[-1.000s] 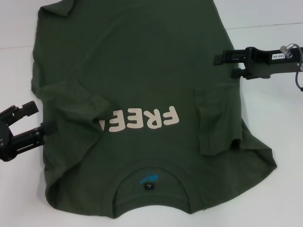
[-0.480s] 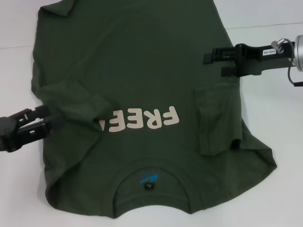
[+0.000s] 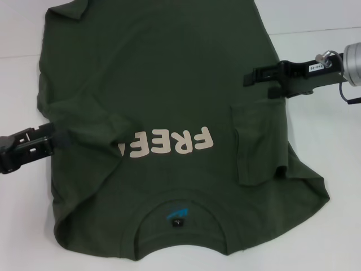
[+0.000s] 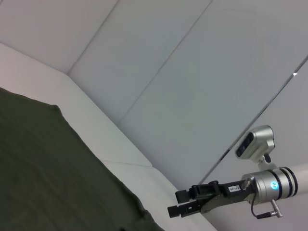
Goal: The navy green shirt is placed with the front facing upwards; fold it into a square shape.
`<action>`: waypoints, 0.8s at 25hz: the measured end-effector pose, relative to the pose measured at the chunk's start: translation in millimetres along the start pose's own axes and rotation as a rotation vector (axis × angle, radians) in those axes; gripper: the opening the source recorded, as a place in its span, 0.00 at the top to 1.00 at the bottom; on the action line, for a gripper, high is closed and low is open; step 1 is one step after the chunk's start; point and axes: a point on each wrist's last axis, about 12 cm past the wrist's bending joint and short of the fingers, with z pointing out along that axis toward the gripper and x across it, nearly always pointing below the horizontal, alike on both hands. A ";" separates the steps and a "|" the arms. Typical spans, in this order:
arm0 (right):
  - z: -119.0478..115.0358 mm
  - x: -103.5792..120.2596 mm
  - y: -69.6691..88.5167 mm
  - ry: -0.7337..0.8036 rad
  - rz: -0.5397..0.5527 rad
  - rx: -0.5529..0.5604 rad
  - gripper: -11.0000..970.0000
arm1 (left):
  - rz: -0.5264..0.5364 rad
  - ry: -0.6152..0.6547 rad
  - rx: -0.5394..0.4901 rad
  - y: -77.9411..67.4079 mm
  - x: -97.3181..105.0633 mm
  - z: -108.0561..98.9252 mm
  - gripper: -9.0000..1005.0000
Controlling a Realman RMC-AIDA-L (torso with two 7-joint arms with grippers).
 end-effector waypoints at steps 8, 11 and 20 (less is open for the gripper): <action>20.3 -2.9 24.4 0.070 -0.034 0.001 0.03 | -0.005 -0.008 -0.012 0.8 1.0 -3.4 0.07; 23.0 -3.4 29.7 0.068 -0.039 -0.012 0.03 | -0.008 -0.011 -0.015 1.1 1.7 -4.4 0.07; 3.6 5.2 24.2 -0.010 -0.243 -0.146 0.03 | -0.007 -0.020 -0.042 3.9 2.4 -14.2 0.07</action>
